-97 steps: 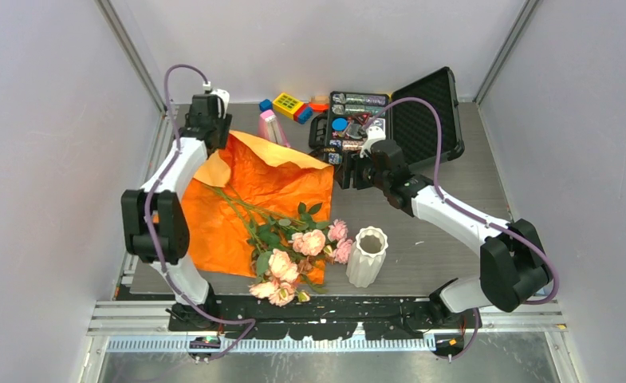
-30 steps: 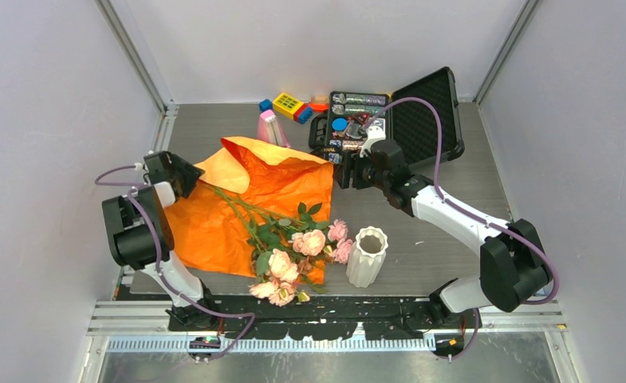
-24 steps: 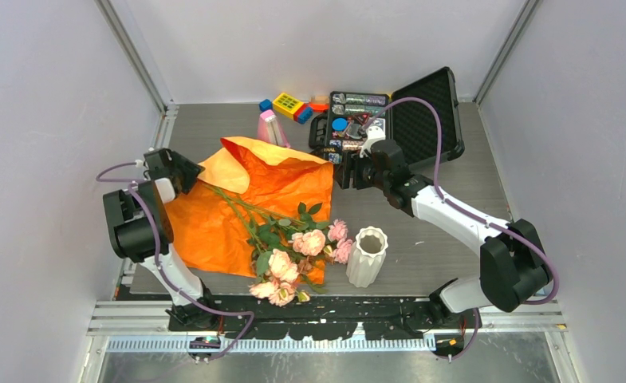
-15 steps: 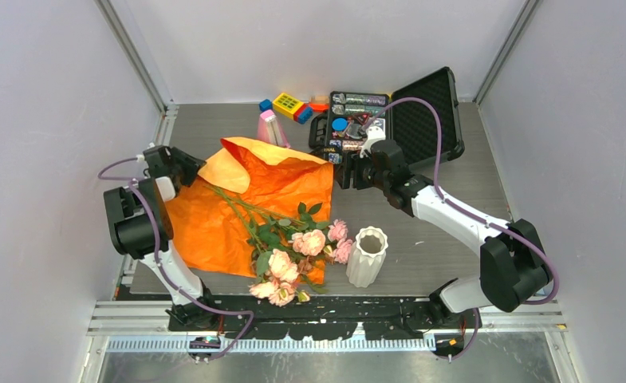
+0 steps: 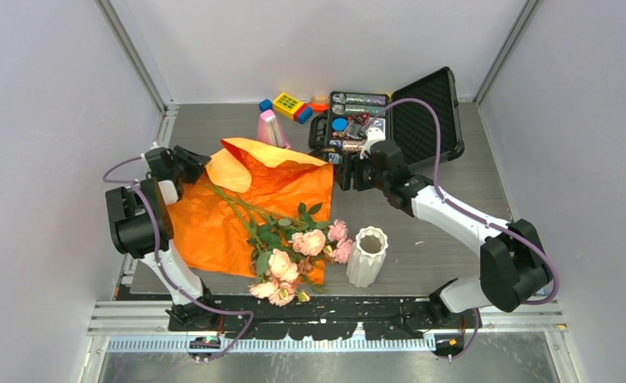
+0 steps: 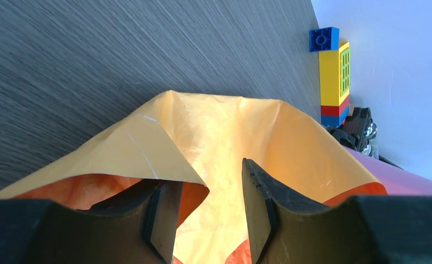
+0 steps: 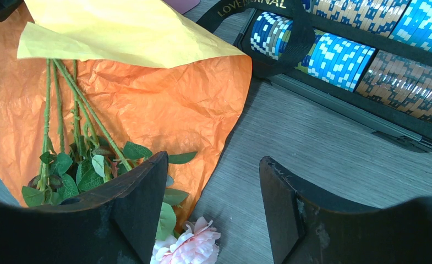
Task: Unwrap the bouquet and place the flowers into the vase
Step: Unfold the wrapping paper at the center of the board.
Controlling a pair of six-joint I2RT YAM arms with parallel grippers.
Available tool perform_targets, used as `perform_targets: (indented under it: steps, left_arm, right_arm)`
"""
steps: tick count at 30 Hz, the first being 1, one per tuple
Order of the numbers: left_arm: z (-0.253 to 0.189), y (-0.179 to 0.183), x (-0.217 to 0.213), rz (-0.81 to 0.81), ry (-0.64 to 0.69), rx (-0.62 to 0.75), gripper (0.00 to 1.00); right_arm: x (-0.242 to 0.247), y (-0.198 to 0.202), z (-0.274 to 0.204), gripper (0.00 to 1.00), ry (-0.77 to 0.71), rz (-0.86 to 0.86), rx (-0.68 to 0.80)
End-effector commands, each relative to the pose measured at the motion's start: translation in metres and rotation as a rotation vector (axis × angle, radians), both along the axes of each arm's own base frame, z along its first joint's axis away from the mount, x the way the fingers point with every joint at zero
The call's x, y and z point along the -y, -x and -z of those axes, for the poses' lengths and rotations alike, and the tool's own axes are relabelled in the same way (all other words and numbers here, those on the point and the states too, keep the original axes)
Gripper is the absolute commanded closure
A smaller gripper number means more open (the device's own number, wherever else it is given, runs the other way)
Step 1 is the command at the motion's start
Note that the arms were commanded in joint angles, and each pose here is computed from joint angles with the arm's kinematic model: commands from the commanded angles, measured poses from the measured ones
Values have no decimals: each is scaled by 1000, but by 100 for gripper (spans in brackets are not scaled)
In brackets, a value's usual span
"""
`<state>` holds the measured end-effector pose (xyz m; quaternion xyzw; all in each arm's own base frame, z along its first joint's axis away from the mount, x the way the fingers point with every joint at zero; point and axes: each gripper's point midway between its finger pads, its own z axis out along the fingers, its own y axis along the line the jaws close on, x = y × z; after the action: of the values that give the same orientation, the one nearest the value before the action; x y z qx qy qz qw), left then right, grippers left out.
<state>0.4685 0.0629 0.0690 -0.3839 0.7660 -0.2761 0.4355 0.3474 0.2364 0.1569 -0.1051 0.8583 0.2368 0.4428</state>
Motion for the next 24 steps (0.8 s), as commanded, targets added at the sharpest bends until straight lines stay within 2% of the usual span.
perform_targets:
  steps: [1, 15, 17, 24]
  left_arm:
    - [-17, -2, 10, 30, 1, 68, 55]
    - [4, 9, 15, 37, -28, -15, 54]
    - [5, 10, 16, 43, -34, -27, 60]
    - [-20, 8, 19, 56, -28, 17, 98]
  right_arm:
    - [-3, -7, -39, 33, -42, -3, 92]
    - [-1, -5, -43, 34, -47, -2, 97]
    - [-1, -5, -43, 34, -48, -3, 98]
    - [0, -4, -46, 34, -49, 0, 102]
